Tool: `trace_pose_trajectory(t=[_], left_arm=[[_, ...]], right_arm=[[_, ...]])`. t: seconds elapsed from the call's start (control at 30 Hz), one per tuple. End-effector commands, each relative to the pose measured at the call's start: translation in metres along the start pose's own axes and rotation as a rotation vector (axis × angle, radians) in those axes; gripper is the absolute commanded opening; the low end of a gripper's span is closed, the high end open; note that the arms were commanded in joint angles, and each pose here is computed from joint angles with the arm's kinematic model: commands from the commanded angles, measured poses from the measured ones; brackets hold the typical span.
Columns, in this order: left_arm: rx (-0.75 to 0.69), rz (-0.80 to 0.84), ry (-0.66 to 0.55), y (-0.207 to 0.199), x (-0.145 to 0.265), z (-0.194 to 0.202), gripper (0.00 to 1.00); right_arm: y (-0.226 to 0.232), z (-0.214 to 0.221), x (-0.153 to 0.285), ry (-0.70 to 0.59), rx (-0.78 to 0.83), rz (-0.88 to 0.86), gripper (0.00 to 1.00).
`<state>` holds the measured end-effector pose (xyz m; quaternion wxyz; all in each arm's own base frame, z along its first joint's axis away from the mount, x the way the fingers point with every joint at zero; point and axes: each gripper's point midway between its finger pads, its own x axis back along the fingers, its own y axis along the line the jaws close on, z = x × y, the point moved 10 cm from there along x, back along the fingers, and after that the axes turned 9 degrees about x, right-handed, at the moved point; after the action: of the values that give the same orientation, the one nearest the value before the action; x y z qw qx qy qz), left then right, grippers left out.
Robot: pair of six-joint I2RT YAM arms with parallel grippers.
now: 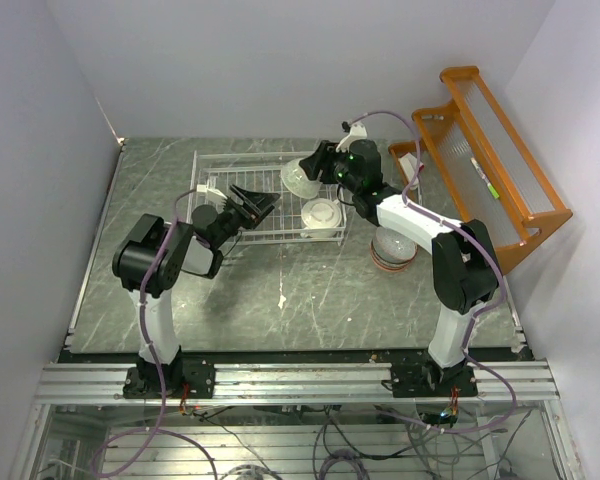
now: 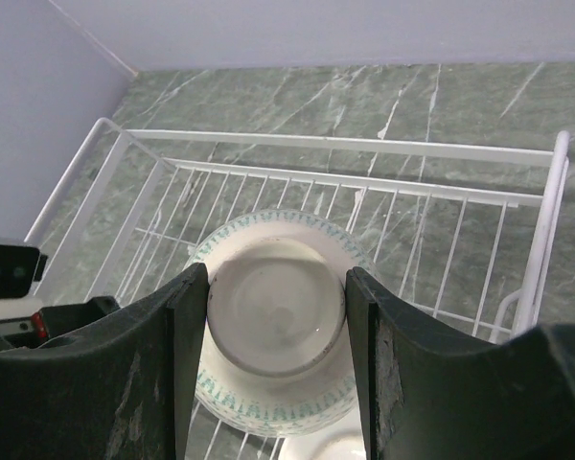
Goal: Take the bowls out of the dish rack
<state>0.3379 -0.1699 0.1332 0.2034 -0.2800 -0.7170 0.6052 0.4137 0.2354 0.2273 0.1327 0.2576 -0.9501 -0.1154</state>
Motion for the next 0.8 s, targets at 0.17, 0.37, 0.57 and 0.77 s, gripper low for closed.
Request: trace_pose_trajectory(t=[0.17, 0.37, 0.57, 0.77], left_arm=[[-0.077, 0.356, 0.019, -0.047, -0.001, -0.004, 0.9], [-0.088, 0.39, 0.029, -0.057, -0.005, -0.006, 0.91], [-0.113, 0.423, 0.034, -0.068, -0.004, -0.006, 0.91], [-0.112, 0.449, 0.05, -0.075, -0.009, -0.007, 0.91]], right_arm=[[0.012, -0.027, 0.007, -0.106, 0.003, -0.073, 0.0], [0.015, -0.027, 0.004, -0.104, -0.013, -0.1, 0.0], [0.018, -0.03, 0.004, -0.105, -0.022, -0.123, 0.0], [0.02, -0.03, 0.004, -0.104, -0.043, -0.15, 0.0]])
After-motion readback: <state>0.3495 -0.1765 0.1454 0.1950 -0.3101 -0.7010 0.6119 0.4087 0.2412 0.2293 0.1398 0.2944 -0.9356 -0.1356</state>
